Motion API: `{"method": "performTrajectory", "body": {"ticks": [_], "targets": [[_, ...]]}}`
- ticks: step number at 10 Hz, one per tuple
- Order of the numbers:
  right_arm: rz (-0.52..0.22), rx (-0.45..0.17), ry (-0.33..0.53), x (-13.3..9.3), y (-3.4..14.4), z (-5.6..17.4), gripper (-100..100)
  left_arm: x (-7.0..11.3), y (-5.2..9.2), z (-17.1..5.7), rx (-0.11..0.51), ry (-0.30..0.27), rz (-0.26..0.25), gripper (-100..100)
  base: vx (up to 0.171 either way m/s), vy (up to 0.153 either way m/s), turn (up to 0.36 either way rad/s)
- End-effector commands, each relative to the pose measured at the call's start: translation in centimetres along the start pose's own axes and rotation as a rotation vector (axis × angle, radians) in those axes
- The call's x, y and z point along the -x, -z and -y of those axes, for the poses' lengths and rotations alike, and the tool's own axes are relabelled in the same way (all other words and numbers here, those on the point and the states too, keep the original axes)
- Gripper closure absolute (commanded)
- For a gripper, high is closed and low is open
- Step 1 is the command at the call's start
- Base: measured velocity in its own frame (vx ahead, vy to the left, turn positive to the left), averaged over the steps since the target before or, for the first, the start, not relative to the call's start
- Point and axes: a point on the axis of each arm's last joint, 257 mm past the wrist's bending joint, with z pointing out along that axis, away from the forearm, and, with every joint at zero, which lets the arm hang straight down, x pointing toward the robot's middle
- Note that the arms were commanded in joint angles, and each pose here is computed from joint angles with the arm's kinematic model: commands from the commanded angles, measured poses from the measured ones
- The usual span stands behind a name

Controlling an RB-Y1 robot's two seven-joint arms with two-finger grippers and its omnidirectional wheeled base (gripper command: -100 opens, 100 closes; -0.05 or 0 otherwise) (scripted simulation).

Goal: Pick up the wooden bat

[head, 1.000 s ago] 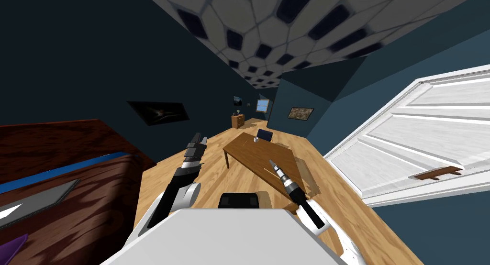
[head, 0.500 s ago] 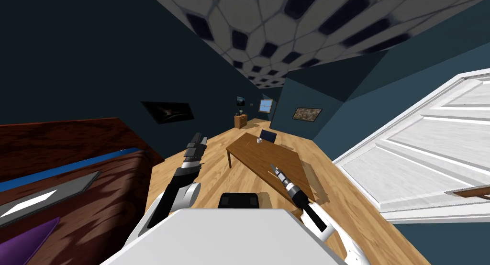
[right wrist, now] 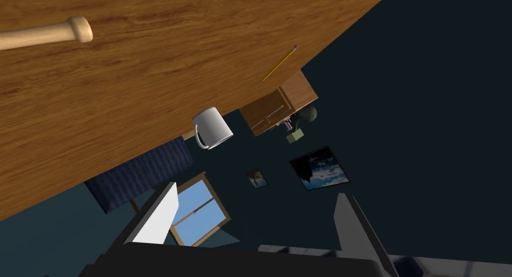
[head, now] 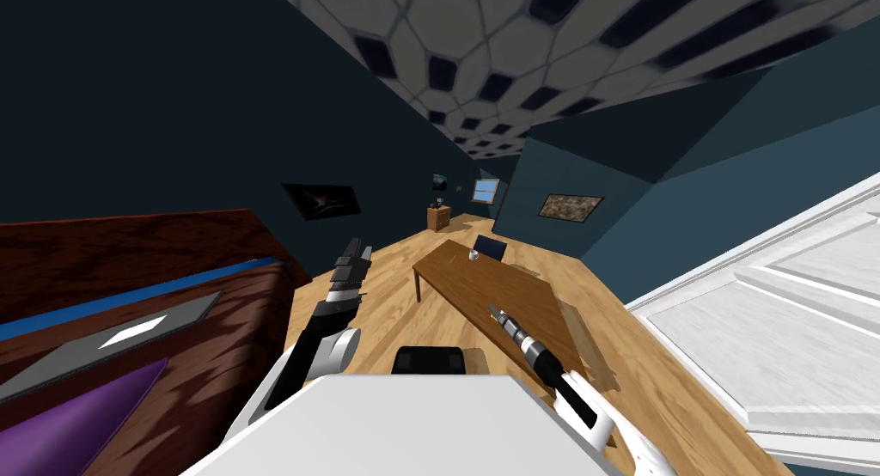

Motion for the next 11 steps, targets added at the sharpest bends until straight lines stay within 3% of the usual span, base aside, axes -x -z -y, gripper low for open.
{"method": "performTrajectory", "body": {"ticks": [1,3,6,11], "targets": [[-0.061,-0.023,0.07,-1.7,0.5,1.7,-100,0.0,0.0,0.0,0.0,0.0,0.0,0,0.055,0.064,0.224],[-0.075,-0.061,0.067,-2.4,1.1,3.5,-100,0.0,0.0,0.0,0.0,0.0,0.0,0,0.035,0.035,0.054],[-0.192,-0.112,0.193,-4.9,3.0,7.5,-100,0.0,0.0,0.0,0.0,0.0,0.0,0,0.041,0.03,0.197],[-0.269,-0.175,0.253,-6.4,5.3,11.3,-100,0.0,0.0,0.0,0.0,0.0,0.0,0,0.036,0.02,0.071]]}}
